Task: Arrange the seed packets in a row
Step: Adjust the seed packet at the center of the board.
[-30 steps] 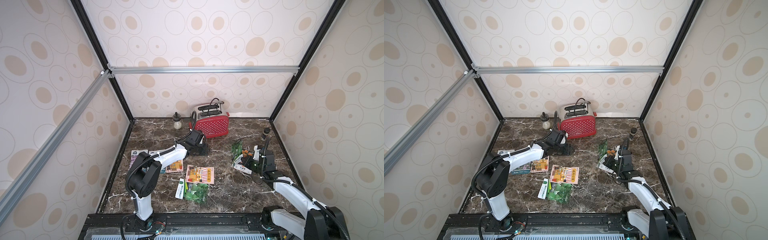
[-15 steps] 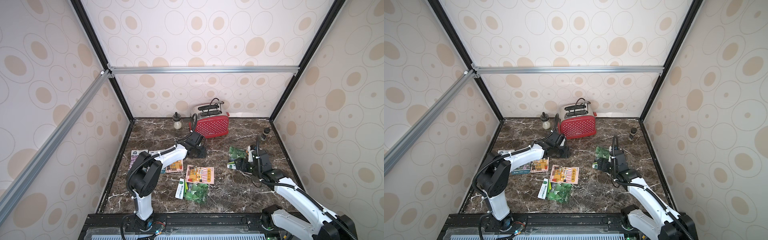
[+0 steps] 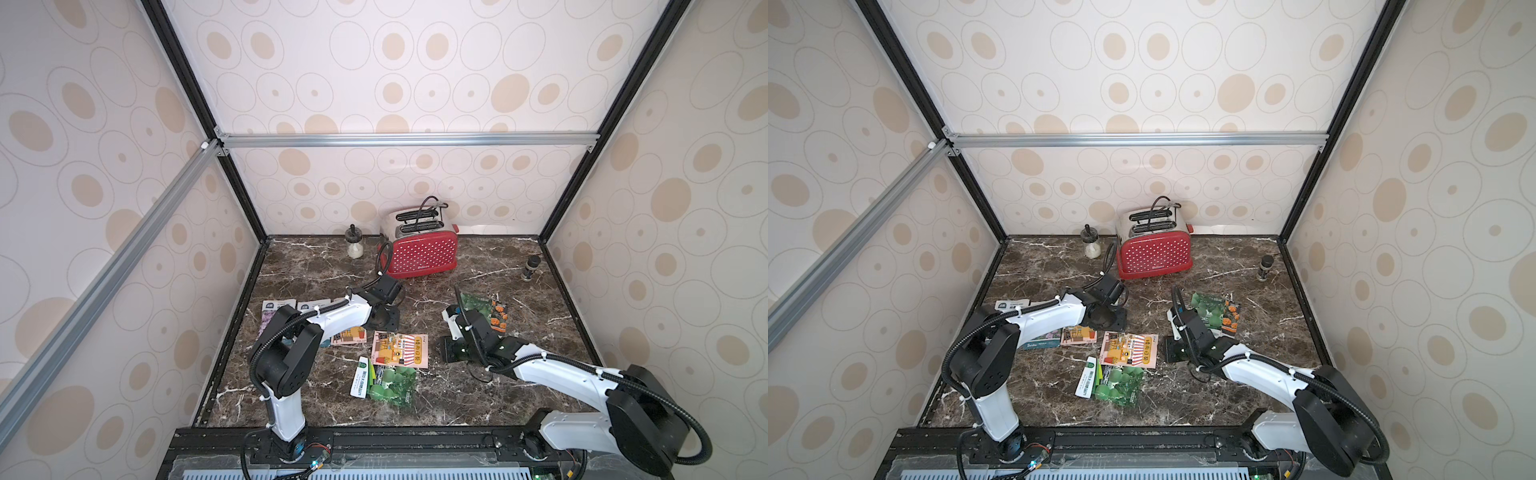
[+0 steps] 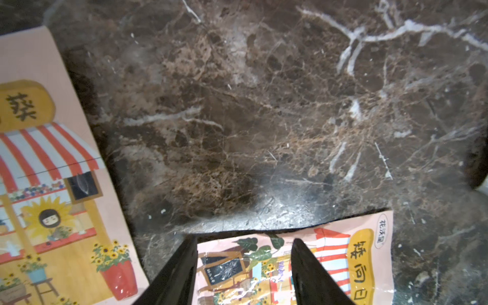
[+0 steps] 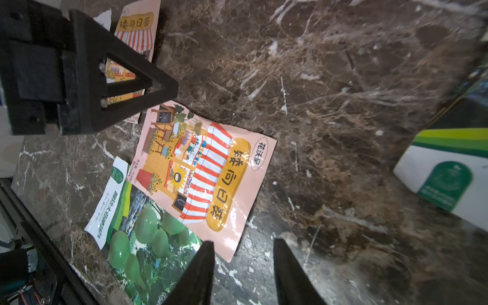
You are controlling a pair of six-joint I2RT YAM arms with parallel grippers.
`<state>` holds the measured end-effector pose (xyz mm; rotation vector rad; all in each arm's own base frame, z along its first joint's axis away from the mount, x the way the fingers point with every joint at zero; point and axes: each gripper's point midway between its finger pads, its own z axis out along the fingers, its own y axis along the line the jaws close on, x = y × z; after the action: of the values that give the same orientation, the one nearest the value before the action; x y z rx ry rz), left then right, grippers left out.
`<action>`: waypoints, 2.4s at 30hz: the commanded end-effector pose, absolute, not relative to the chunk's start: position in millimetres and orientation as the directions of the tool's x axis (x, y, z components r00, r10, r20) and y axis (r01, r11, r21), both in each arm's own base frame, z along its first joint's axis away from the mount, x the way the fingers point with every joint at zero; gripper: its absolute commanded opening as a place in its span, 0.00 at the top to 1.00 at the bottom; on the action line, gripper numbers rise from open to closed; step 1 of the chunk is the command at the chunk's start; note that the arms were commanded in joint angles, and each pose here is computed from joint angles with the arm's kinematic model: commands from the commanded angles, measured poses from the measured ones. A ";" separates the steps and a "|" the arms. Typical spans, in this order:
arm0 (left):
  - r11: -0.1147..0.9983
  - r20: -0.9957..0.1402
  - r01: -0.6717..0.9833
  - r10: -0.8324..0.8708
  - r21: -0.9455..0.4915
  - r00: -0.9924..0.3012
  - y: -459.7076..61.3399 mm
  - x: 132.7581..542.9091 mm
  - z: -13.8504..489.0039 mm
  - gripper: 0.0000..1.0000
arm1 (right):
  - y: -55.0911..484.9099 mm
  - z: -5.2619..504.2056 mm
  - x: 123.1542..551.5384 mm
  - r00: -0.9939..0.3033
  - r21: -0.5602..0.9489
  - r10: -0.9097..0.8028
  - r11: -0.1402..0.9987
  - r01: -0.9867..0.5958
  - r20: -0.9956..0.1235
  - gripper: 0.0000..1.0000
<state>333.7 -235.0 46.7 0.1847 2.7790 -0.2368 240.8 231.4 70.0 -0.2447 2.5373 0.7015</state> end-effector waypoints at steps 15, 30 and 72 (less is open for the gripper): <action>0.986 -0.288 0.157 0.135 -0.056 -0.948 -215.3 332.1 23.3 0.44 | 267.9 30.1 230.4 -0.922 0.505 -0.055 0.824 -0.258 -0.383 0.73; 0.977 -0.257 0.178 0.144 -0.116 -0.956 -223.6 321.5 16.1 0.59 | 241.8 15.6 263.0 -0.917 0.354 -0.055 0.912 -0.207 -0.395 0.80; 0.897 -0.275 0.308 0.224 -0.317 -0.935 -278.5 309.2 30.3 0.66 | 229.1 96.6 329.7 -0.837 0.401 0.032 0.887 -0.228 -0.546 0.62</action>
<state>306.0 -269.3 24.0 0.3475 2.8564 -0.5057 341.1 238.1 93.7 -0.1640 2.4606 0.6326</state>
